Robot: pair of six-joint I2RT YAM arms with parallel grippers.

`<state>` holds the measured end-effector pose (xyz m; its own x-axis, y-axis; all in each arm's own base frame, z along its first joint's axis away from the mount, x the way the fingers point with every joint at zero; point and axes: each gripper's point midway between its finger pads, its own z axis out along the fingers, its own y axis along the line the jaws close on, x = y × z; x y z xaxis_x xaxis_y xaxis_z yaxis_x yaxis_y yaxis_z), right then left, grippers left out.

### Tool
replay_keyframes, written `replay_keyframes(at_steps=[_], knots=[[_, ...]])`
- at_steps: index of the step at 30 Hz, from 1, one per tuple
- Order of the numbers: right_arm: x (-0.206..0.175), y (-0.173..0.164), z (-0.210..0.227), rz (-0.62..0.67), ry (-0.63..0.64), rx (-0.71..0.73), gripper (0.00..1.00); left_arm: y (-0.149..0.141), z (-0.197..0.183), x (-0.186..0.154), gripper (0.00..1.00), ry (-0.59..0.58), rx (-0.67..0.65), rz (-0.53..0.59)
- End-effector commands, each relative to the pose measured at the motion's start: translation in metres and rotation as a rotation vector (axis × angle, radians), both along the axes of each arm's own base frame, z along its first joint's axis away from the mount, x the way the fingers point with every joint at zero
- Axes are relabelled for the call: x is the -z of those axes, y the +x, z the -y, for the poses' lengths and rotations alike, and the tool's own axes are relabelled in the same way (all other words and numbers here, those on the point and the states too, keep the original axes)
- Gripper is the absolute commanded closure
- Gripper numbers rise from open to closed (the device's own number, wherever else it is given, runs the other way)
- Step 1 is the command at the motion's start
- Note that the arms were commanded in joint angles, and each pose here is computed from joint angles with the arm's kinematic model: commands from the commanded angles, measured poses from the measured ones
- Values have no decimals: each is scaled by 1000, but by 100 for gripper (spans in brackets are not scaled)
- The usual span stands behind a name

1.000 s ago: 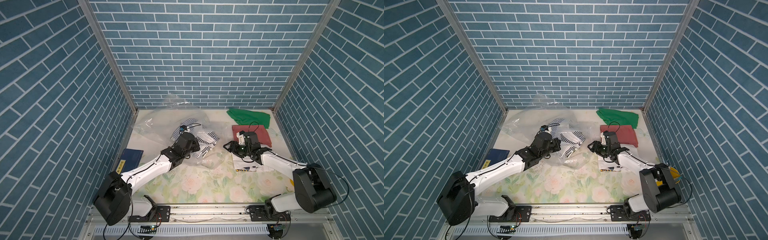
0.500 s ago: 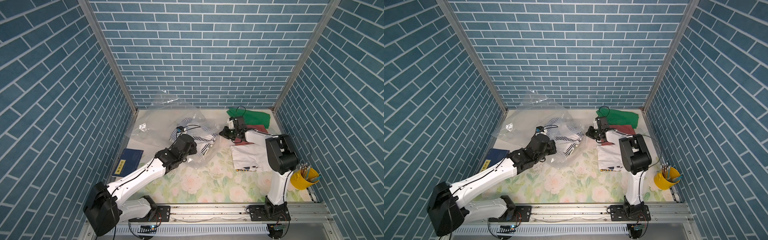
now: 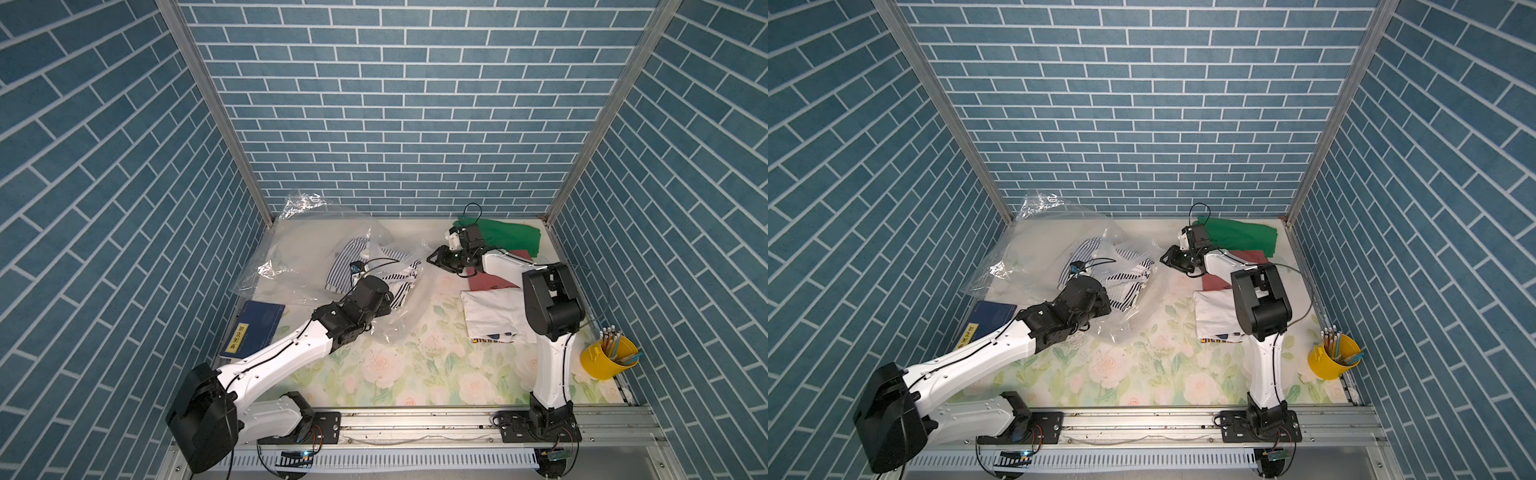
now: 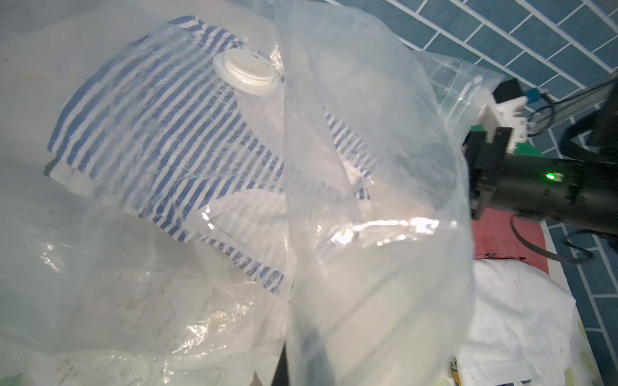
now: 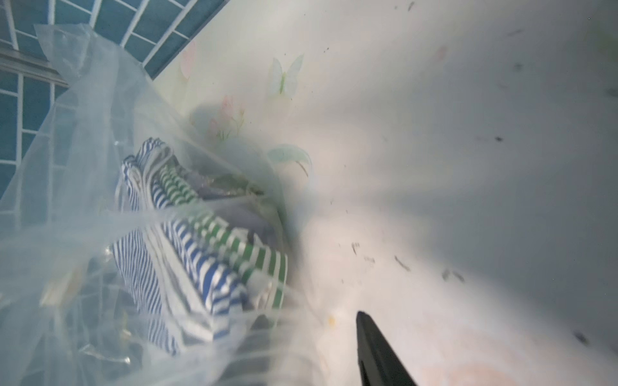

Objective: Take the tank top out of the vacuum bag
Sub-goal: Adjust the vacuum bag at the center of the board, then take out the tank top from the vacuum bag.

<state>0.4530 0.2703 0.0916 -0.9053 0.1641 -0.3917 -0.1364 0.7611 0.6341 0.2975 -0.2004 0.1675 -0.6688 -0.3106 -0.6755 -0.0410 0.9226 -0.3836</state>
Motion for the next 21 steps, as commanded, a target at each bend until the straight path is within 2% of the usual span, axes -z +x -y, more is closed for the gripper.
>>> replay_keyframes(at_steps=[1,6,10,15,21], knots=[[-39,-20,14,72,14,47,54,5,0,4,100,13,7,2],[-57,-62,3,69,158,77,52,8,4,6,100,12,21,-6],[-67,-82,-20,65,259,63,47,9,8,8,100,10,30,-15],[-66,-93,-60,43,306,5,36,10,12,10,100,8,43,-22],[-62,-92,-85,20,353,1,35,14,10,4,100,38,36,-8]])
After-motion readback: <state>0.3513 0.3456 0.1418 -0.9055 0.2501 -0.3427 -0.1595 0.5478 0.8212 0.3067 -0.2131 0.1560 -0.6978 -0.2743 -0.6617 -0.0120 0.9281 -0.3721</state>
